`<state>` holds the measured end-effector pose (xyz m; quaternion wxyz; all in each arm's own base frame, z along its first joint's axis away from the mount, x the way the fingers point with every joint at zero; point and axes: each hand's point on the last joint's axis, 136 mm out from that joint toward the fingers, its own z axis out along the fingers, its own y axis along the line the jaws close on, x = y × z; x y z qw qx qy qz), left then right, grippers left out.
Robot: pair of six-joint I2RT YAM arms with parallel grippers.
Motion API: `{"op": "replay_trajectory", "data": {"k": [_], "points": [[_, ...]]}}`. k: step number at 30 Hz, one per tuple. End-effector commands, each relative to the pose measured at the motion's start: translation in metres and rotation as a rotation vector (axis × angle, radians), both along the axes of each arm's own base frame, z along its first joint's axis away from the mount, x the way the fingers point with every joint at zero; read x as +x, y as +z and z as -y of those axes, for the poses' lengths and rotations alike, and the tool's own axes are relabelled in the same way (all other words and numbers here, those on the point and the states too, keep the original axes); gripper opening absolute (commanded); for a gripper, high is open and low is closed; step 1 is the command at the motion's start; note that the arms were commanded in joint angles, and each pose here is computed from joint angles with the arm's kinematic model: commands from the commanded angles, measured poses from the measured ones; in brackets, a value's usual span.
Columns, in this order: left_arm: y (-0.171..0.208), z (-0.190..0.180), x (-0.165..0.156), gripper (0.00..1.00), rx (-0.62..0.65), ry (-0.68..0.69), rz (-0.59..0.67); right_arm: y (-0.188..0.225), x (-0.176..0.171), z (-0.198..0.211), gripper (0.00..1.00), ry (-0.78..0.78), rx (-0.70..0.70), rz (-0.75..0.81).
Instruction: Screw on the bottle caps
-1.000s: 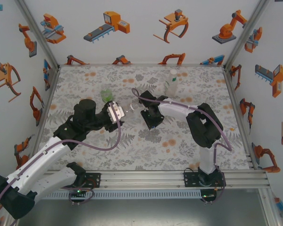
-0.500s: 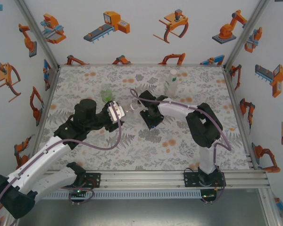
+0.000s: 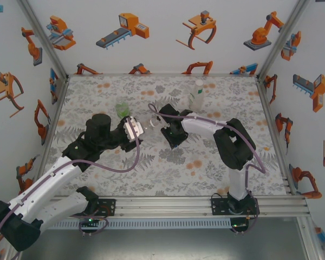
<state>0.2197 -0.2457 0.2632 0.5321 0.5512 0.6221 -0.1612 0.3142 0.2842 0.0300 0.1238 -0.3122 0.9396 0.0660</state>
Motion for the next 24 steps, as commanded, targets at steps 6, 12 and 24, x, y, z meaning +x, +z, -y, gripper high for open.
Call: {"op": "replay_trajectory", "data": {"k": [6, 12, 24], "points": [[0.009, 0.008, -0.011, 0.0, -0.035, -0.078, -0.024, 0.055, -0.005, -0.002, 0.23, -0.04, 0.134, 0.066], [0.018, 0.014, -0.03, 0.0, -0.078, -0.179, -0.027, 0.092, -0.018, 0.003, 0.23, -0.072, 0.23, 0.111], [0.008, 0.023, -0.071, 0.0, -0.075, -0.402, 0.012, 0.119, -0.027, 0.005, 0.21, -0.077, 0.343, 0.175]]}}
